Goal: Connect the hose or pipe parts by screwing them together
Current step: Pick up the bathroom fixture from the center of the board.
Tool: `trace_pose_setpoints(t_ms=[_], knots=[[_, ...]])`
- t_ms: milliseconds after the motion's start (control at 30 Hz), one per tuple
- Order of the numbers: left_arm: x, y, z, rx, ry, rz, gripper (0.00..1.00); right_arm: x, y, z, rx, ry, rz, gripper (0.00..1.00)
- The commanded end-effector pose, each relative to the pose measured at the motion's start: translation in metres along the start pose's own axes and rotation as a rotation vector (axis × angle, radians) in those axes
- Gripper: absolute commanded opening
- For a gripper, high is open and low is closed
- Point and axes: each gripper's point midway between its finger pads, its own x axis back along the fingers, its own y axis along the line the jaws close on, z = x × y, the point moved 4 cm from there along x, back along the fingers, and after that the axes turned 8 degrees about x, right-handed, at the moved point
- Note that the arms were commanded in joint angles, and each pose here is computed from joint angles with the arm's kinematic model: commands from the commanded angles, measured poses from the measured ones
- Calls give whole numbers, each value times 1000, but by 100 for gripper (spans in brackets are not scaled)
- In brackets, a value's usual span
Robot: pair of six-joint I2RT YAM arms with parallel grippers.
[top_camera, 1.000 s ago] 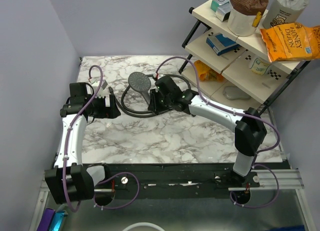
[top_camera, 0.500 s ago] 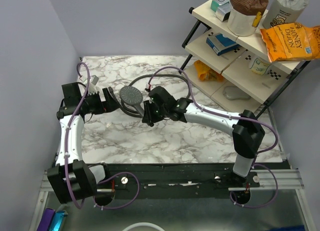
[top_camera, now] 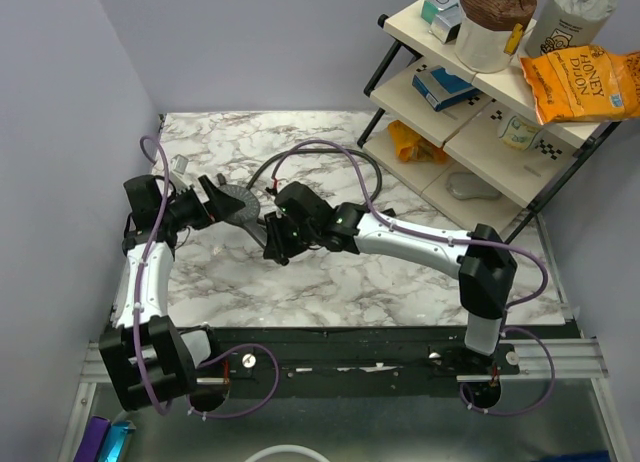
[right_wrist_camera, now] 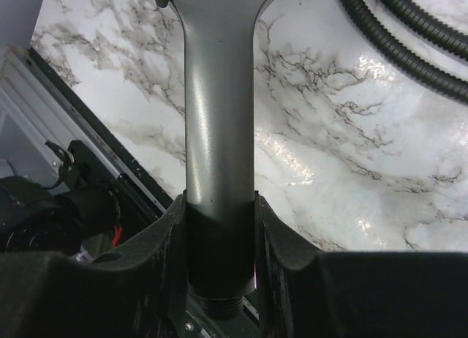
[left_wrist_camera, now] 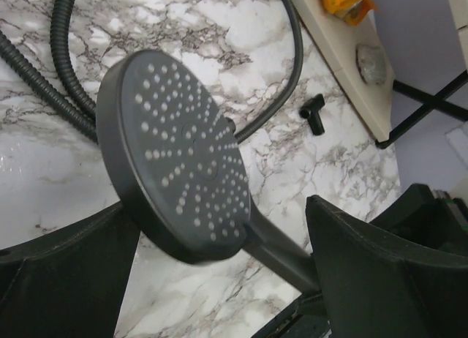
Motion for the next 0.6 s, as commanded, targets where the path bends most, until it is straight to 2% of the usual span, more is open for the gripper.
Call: trace_pose_setpoints(t_ms=[0,167,367,467,500,567], knots=[[-2,0,-12,58,-45,67,95,2,16,-17,13,-46,-21,1],[-4,10,-6,83,-34,73,93,1,22,-18,38,-40,-10,1],[-2,15,-4,110,-22,100,80,-7,33,-27,51,-40,-18,1],[1,21,-9,130,-40,117,67,-11,38,-26,64,-27,-13,1],[2,24,-8,152,-27,131,56,-13,40,-28,66,-27,-15,1],[5,27,-14,154,-47,154,45,-15,42,-27,72,-22,-15,1]])
